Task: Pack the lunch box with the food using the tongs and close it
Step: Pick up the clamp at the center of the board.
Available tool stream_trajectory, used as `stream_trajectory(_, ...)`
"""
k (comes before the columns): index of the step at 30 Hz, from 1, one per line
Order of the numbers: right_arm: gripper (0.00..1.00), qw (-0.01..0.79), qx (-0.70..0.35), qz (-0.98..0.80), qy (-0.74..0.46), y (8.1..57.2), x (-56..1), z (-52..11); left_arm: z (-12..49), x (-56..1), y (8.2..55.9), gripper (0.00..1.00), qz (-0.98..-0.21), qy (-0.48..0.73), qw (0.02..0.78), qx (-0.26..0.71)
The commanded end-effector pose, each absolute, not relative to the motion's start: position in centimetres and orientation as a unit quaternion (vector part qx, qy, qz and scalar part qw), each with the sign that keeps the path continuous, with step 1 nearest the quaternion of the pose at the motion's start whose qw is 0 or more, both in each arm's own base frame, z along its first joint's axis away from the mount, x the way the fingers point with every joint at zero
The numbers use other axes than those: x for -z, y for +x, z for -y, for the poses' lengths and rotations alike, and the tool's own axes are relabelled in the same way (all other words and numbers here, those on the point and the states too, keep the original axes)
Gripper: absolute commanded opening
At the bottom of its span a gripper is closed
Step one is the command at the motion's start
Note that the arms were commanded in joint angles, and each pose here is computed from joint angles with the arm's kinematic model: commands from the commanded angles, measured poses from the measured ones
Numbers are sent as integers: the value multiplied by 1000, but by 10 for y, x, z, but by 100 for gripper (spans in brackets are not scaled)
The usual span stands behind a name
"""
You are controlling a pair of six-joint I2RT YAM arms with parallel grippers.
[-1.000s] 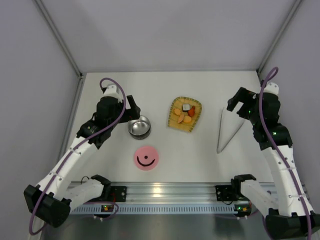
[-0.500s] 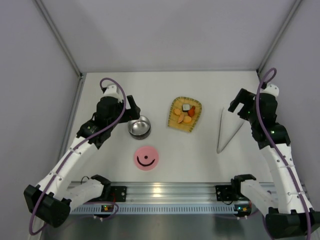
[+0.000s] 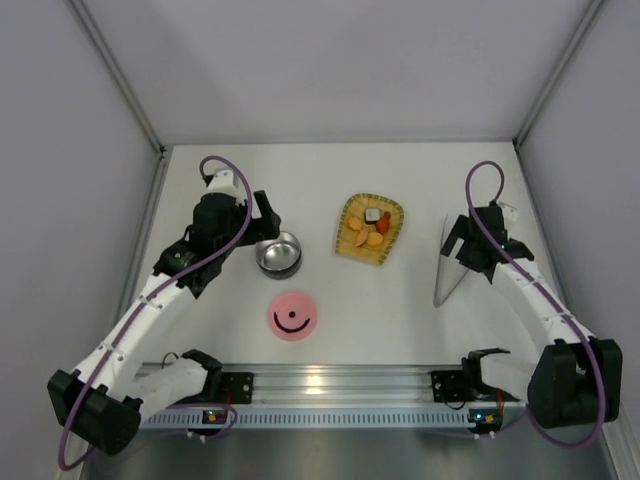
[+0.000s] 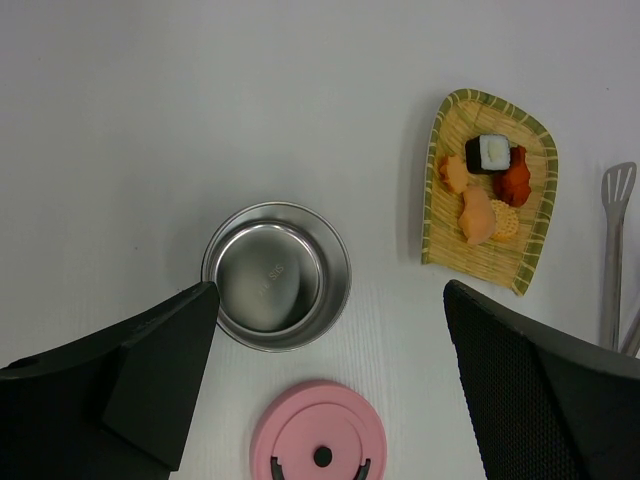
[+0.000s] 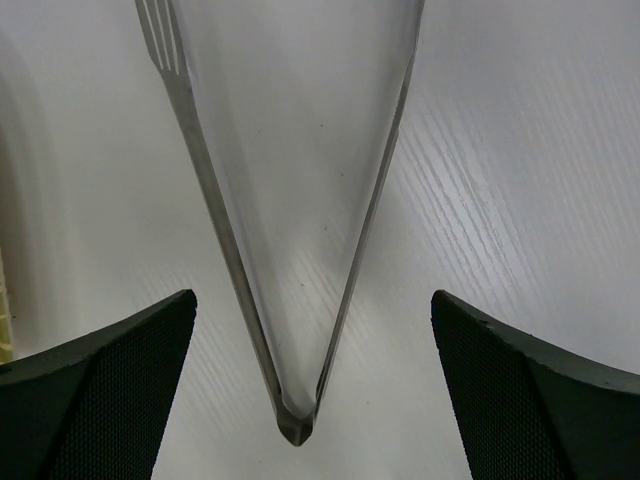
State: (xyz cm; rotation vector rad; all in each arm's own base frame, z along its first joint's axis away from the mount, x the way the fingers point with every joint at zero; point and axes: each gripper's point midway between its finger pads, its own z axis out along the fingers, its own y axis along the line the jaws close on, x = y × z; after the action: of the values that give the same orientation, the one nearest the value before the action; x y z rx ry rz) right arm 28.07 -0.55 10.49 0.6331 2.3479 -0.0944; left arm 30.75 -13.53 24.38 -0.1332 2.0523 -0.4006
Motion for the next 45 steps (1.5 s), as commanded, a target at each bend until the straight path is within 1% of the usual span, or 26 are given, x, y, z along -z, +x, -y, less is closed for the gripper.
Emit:
stream_trajectory(1, 99, 382, 35, -885, 265, 300, -108, 9, 137, -254, 307, 99, -839, -51, 513, 173)
stream_trajectory(10, 100, 354, 31, -899, 256, 302, -77, -2, 136, -251, 307, 99, -840, -53, 511, 172)
stream_trajectory(18, 99, 343, 40, -906, 244, 301, -66, -19, 134, -251, 306, 99, -841, -54, 512, 168)
stream_trajectory(26, 100, 335, 65, -902, 262, 293, -51, -14, 132, -252, 304, 99, -840, -53, 514, 165)
stream_trajectory(45, 99, 328, 60, -908, 252, 300, -29, -18, 132, -250, 304, 99, -842, -52, 512, 163)
